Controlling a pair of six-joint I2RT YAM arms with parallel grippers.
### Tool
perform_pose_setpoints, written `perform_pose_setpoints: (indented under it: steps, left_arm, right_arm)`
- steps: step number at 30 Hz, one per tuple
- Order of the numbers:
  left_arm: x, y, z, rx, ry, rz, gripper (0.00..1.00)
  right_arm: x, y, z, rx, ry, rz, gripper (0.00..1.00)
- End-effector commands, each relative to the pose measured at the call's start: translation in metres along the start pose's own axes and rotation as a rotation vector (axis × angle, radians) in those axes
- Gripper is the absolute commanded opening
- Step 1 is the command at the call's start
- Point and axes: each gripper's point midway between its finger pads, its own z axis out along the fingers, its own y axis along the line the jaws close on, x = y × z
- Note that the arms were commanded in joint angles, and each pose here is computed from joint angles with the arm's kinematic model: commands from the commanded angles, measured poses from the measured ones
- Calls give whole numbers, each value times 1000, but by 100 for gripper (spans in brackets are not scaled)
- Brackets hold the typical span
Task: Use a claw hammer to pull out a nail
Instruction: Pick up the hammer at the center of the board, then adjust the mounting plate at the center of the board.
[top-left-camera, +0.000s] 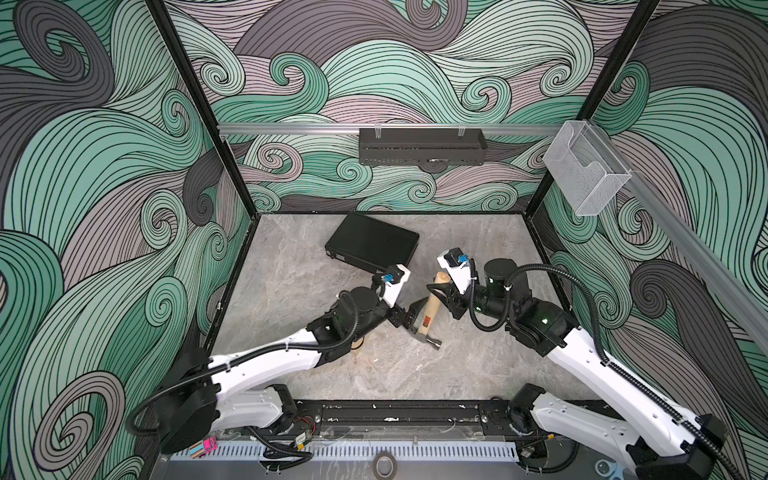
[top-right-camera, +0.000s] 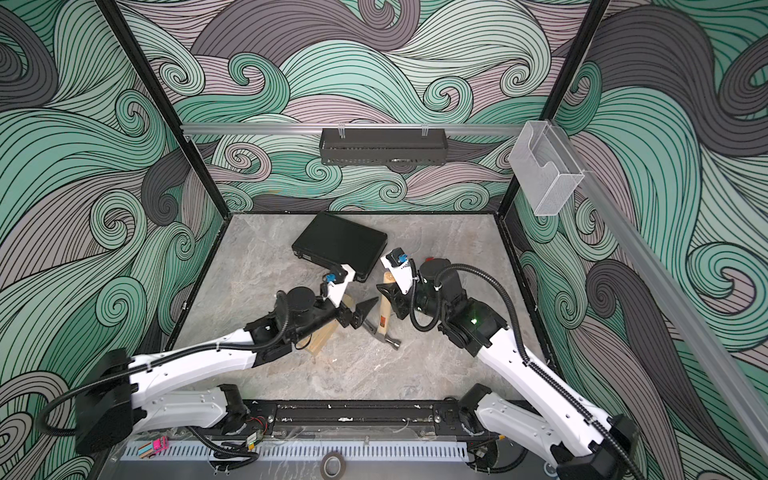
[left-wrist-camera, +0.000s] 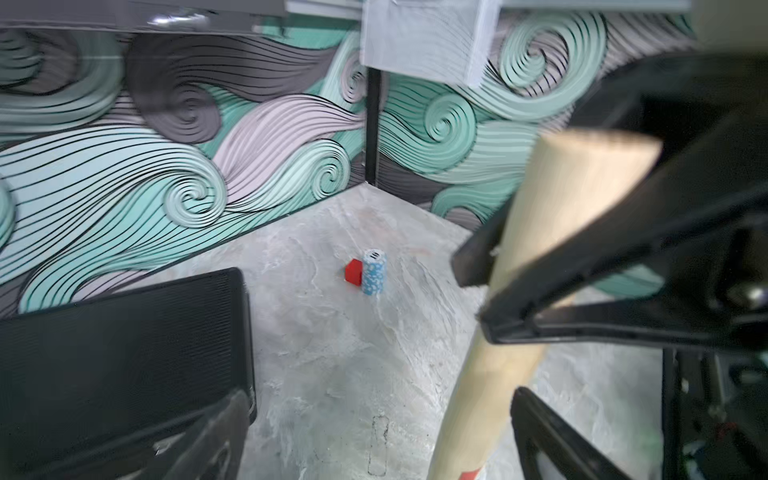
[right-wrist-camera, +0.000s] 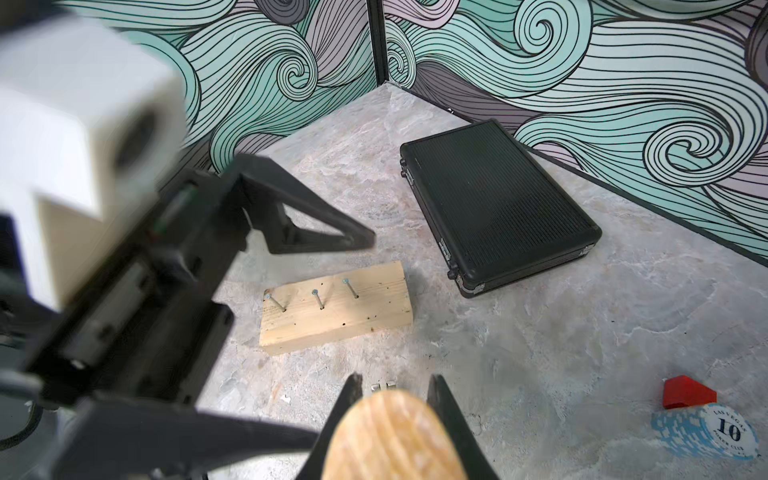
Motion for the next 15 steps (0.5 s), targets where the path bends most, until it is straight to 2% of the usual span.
perform_pose_setpoints:
  steps: [1, 3, 5, 10, 13, 15]
  left_arm:
    - [35, 79, -32, -358, 170, -199, 98]
    - [53, 116, -50, -492, 245, -335, 96]
    - [69, 141, -61, -566, 301, -428, 93]
    - [96, 166, -56, -572, 418, -550, 85]
    - [123, 183, -50, -614, 560, -609, 79]
    - [141, 184, -40, -554, 664, -678, 78]
  right_arm:
    - [-50, 9, -17, -33, -147, -57, 11]
    - [-53, 10, -18, -40, -147, -70, 11]
    - [-56, 12, -19, -46, -147, -87, 11]
    - [-55, 9, -21, -25, -117, -105, 10]
    - [-54, 10, -23, -34, -112, -98, 10]
    - [-53, 10, -24, -30, -112, -95, 10]
